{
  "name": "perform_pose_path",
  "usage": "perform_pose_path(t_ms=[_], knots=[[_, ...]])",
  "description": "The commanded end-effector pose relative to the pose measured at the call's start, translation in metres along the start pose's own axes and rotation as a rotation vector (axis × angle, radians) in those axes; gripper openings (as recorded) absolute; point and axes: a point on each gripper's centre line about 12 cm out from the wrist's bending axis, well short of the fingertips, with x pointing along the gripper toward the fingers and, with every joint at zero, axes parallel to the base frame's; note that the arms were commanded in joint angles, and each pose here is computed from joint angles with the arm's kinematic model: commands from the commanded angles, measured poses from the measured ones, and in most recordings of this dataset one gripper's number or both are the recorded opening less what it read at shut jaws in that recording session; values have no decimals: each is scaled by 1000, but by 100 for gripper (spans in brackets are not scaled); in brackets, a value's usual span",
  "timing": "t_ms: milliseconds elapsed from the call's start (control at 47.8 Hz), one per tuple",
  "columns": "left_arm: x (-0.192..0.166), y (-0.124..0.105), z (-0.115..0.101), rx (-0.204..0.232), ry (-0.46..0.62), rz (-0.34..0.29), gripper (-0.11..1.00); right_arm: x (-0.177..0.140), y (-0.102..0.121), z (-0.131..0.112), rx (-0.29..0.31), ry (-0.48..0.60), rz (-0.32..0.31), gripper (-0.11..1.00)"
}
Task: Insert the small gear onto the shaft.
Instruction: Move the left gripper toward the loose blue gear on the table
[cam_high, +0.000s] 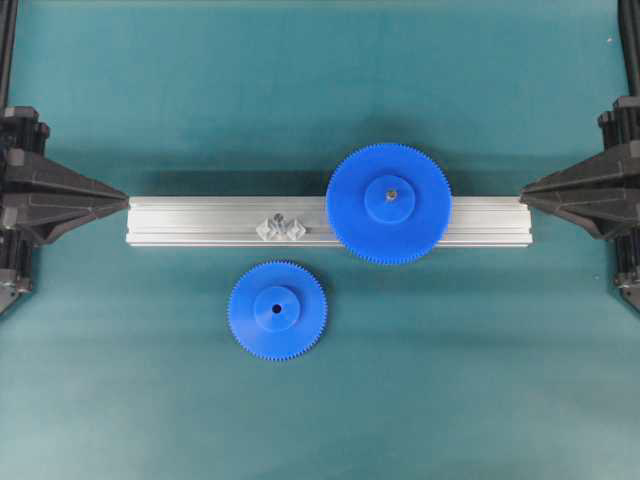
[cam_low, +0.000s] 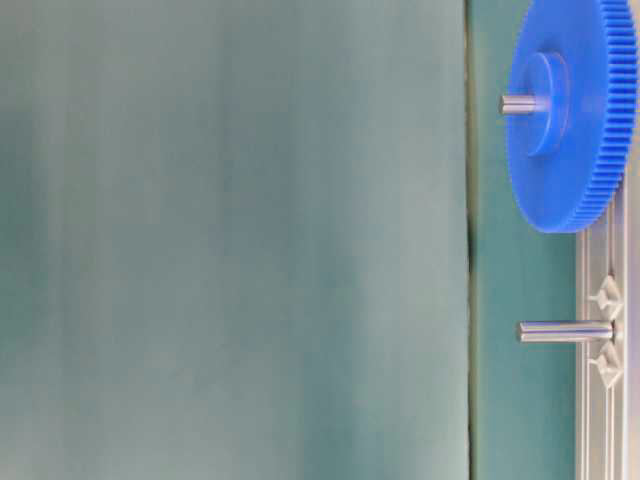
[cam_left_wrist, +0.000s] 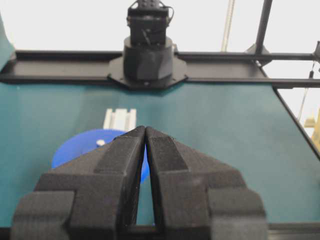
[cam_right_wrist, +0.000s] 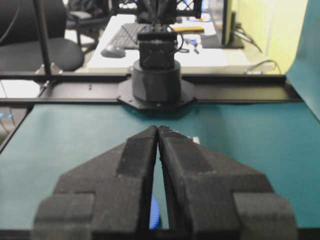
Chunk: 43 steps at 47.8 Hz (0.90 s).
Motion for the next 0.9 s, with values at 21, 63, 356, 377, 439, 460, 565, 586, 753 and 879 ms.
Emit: perform_pose_path(t_ms=[21,63,356,377,439,460,565,586,753,879], knots=[[2,-8,-2,3,8,-39,10,0,1,4,14,-12,2,16],[3,-10,-1,4,11,-53,10,-1,0,4,38,-11,-3,14],[19,-14,-15,4,98,-67,-1,-5,0,-5,90,113,-8,2],[20,-15,-17,4,106,-69,-1,-5,0,-6,90,129,-8,2],[25,-16,-19,2,124,-73,-1,-4,0,-10,92,165,-12,2],[26,-16,-21,0,132,-74,-1,-3,0,-11,92,179,-12,2],[37,-18,-27,-4,177,-77,-1,0,0,-17,95,239,-14,2],[40,-18,-28,-4,189,-77,-1,1,0,-18,96,250,-14,2],[56,-22,-43,1,302,-85,-1,7,-1,-23,118,323,-25,2],[64,-26,-56,-1,385,-98,-1,8,-1,-28,119,349,-26,2]])
